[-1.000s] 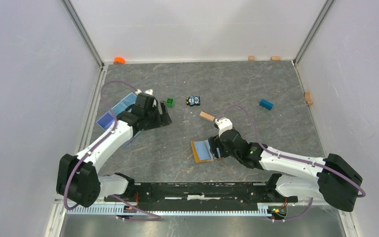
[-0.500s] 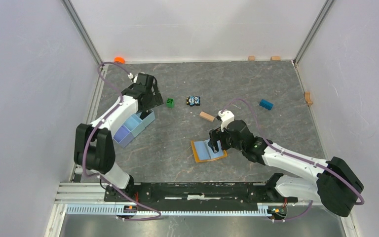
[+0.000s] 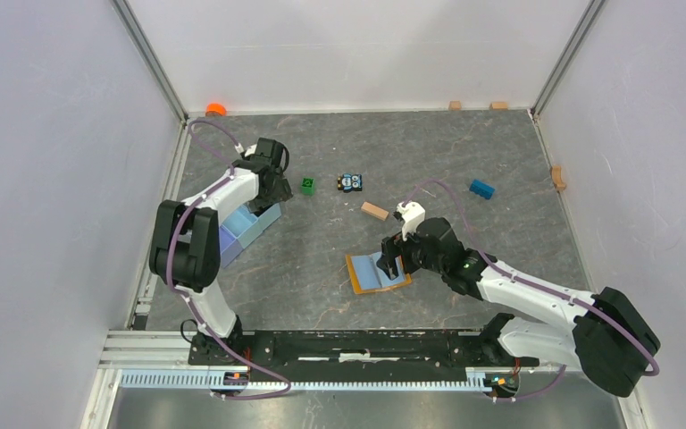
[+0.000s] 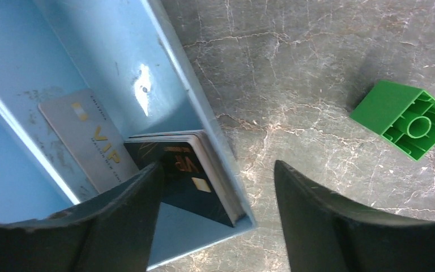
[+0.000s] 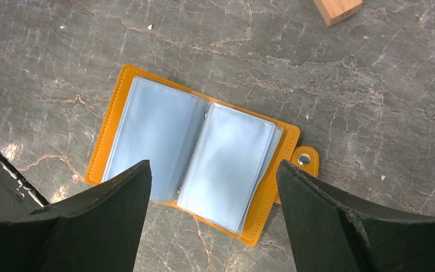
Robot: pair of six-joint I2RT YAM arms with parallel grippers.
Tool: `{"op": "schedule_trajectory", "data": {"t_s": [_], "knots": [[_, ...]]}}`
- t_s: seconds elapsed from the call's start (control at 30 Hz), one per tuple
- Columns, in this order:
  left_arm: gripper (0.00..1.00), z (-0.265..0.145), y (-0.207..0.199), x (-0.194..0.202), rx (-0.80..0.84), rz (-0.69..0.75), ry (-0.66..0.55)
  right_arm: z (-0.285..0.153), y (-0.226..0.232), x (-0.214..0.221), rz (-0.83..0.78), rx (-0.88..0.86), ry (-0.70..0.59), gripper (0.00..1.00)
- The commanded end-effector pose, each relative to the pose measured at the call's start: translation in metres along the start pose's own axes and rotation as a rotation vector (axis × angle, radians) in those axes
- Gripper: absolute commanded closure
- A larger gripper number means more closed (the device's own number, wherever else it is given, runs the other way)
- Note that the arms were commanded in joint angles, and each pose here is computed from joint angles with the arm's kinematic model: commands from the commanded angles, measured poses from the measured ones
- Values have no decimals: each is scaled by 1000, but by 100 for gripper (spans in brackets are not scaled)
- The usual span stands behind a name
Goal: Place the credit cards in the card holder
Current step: Pick up the credit card from the storage box.
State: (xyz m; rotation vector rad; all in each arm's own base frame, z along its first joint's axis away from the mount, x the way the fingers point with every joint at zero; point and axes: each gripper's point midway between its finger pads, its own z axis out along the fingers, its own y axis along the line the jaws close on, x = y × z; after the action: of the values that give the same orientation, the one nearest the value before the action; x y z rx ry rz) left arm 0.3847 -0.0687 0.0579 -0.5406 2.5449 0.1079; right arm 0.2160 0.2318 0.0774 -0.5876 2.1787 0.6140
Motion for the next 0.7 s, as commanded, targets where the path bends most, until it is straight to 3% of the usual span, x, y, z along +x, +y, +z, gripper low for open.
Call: {"op": "schedule_trajectory", "data": {"t_s": [0.0, 0.1, 0.67], "knots": [[28, 1, -18, -7, 75, -11, -5, -2, 3, -11, -6, -26, -50, 15], [36, -1, -17, -4, 86, 7, -3, -2, 3, -9, 0, -27, -46, 15], [38, -26, -45, -27, 255, 26, -85, 1, 6, -2, 17, -44, -19, 17]]}}
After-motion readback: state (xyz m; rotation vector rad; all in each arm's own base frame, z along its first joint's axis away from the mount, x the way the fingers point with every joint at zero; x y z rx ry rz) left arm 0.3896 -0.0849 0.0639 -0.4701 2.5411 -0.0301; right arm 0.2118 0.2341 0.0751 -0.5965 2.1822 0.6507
